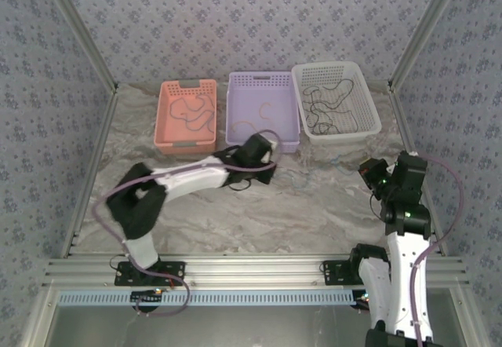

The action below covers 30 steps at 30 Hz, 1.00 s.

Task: Untangle the cables

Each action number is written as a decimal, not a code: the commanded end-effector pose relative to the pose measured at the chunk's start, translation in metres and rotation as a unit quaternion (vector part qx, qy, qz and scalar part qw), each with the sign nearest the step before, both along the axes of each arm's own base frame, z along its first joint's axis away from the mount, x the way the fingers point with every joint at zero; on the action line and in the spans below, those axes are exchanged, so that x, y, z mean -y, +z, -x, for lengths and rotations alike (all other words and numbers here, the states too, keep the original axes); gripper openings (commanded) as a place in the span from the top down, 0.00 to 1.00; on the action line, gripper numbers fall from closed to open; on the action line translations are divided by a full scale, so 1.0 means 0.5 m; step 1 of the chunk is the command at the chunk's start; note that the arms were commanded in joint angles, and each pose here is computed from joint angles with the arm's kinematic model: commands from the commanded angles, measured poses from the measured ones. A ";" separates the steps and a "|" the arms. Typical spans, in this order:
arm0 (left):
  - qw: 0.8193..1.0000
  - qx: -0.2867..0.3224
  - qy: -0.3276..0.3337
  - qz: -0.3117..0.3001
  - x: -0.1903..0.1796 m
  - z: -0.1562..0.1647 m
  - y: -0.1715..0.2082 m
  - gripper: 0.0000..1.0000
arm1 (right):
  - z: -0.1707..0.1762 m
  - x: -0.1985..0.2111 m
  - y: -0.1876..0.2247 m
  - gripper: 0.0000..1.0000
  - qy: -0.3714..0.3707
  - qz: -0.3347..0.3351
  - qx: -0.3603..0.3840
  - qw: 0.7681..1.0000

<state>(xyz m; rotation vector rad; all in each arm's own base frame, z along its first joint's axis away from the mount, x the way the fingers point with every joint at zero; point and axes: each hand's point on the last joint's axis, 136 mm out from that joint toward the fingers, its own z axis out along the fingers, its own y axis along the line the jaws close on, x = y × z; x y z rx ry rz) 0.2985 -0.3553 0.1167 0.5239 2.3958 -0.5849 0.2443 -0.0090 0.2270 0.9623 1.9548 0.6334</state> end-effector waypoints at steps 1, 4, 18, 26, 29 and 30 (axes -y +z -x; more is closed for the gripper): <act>0.972 0.039 0.166 0.163 -0.097 -0.047 0.116 1.00 | 0.006 0.014 0.001 1.00 -0.025 -0.026 0.006 0.999; 0.922 0.034 0.285 0.259 -0.221 -0.042 0.137 1.00 | -0.009 0.033 0.039 1.00 -0.058 -0.061 0.054 0.995; 0.632 0.067 0.555 0.536 -0.533 0.021 0.225 1.00 | -0.025 0.056 0.060 1.00 -0.167 -0.251 0.120 0.946; 0.598 0.084 0.557 0.570 -0.602 0.019 0.291 1.00 | -0.006 0.066 0.005 1.00 -0.209 -0.272 0.081 0.936; 0.583 0.093 0.567 0.575 -0.636 0.033 0.299 1.00 | -0.001 0.073 -0.012 1.00 -0.223 -0.274 0.071 0.933; 0.579 0.098 0.573 0.572 -0.649 0.038 0.299 1.00 | 0.000 0.075 -0.018 1.00 -0.226 -0.274 0.068 0.932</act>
